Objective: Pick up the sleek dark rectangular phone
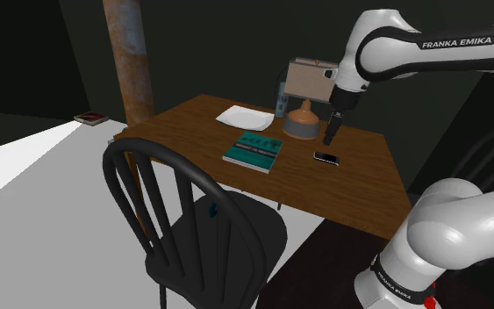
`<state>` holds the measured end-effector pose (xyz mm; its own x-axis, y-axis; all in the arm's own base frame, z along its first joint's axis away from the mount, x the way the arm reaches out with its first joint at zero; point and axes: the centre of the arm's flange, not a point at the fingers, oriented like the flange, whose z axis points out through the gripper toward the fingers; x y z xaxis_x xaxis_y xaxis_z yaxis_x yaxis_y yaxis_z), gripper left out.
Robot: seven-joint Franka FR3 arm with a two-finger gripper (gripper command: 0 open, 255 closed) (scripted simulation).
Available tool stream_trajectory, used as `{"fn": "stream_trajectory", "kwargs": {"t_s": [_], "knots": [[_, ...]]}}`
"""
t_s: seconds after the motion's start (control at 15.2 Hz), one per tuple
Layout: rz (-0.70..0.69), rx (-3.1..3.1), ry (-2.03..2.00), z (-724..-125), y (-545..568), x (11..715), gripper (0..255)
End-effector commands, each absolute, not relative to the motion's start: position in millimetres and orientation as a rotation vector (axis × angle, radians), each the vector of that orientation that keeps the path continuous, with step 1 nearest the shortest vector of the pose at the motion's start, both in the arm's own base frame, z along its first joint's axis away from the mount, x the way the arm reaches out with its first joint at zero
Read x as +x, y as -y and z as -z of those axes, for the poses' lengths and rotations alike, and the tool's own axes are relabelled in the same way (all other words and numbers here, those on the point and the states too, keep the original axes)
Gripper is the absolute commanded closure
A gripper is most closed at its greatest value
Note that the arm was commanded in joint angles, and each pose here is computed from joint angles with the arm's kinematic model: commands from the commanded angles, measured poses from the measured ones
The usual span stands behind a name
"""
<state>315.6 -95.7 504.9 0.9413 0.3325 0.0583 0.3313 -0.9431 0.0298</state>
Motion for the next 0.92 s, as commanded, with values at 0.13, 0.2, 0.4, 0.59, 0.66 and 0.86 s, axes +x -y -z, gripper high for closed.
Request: {"fn": "stream_trajectory", "kwargs": {"t_s": [0.13,0.2,0.4,0.59,0.66,0.86], "knots": [[-0.092,3.057,-0.595,-475.0,137.7,321.4,0],[-0.091,3.052,-0.611,-467.5,148.2,323.0,0],[-0.086,3.038,-0.66,-445.0,179.9,328.3,0],[-0.08,3.023,-0.709,-422.7,211.5,334.5,0],[-0.079,3.018,-0.725,-415.3,222.0,336.8,0],[-0.074,3.002,-0.773,-393.2,253.4,344.4,0]]}}
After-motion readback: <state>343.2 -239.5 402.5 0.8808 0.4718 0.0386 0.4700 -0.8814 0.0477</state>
